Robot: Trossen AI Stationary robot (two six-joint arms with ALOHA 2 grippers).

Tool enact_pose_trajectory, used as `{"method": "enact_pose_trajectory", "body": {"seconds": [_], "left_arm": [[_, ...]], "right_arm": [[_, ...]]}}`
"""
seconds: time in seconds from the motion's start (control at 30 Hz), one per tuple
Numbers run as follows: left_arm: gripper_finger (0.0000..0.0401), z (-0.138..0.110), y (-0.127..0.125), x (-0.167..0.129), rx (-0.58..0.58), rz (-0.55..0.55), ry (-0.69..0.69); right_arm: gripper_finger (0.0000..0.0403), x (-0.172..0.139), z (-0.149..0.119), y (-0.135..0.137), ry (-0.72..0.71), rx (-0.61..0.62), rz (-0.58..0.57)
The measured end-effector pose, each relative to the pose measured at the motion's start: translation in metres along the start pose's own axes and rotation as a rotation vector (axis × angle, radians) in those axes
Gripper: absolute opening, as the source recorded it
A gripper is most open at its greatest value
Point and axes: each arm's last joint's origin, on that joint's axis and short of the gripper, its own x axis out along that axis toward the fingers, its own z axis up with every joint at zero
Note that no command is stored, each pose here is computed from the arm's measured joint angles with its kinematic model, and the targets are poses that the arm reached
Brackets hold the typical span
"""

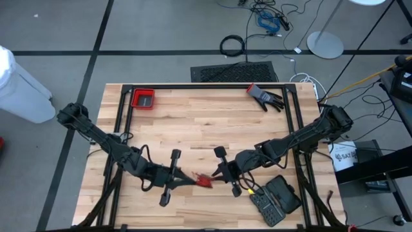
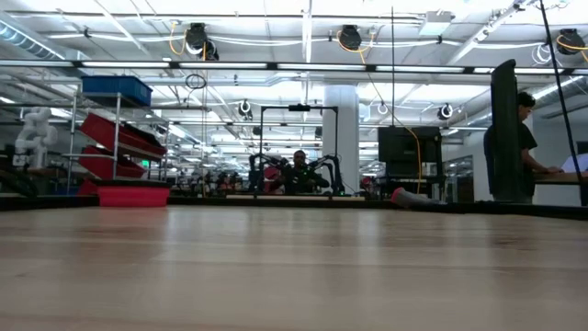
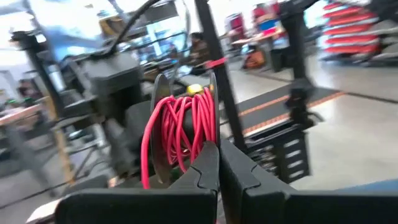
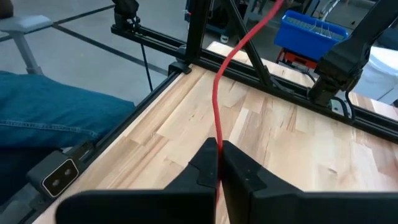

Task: Coil cords
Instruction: Coil the red wire onto the spool

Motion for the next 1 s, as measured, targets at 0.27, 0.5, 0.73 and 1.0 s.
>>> {"method": "enact_pose_trajectory", "body": {"seconds": [0.27, 0.5, 0.73, 1.0], "left_arm": [[0.0002, -0.002, 0.001, -0.001, 0.008, 0.024, 0.033], [0.0002, 0.006, -0.001, -0.012, 0.010, 0.025, 0.046], [0.0002, 0.015, -0.003, -0.024, 0.012, 0.044, 0.065], [0.0002, 0.012, -0.004, -0.028, 0.041, 0.122, 0.140]], "right_arm": [[0.0001, -0.007, -0.005, 0.000, 0.083, 0.039, 0.004], [0.0000, -0.030, -0.003, 0.001, 0.175, 0.125, -0.020], [0.0000, -0.055, 0.003, 0.013, 0.211, 0.150, -0.091], [0.0000, -0.071, 0.011, 0.030, 0.182, 0.149, -0.037]]}}
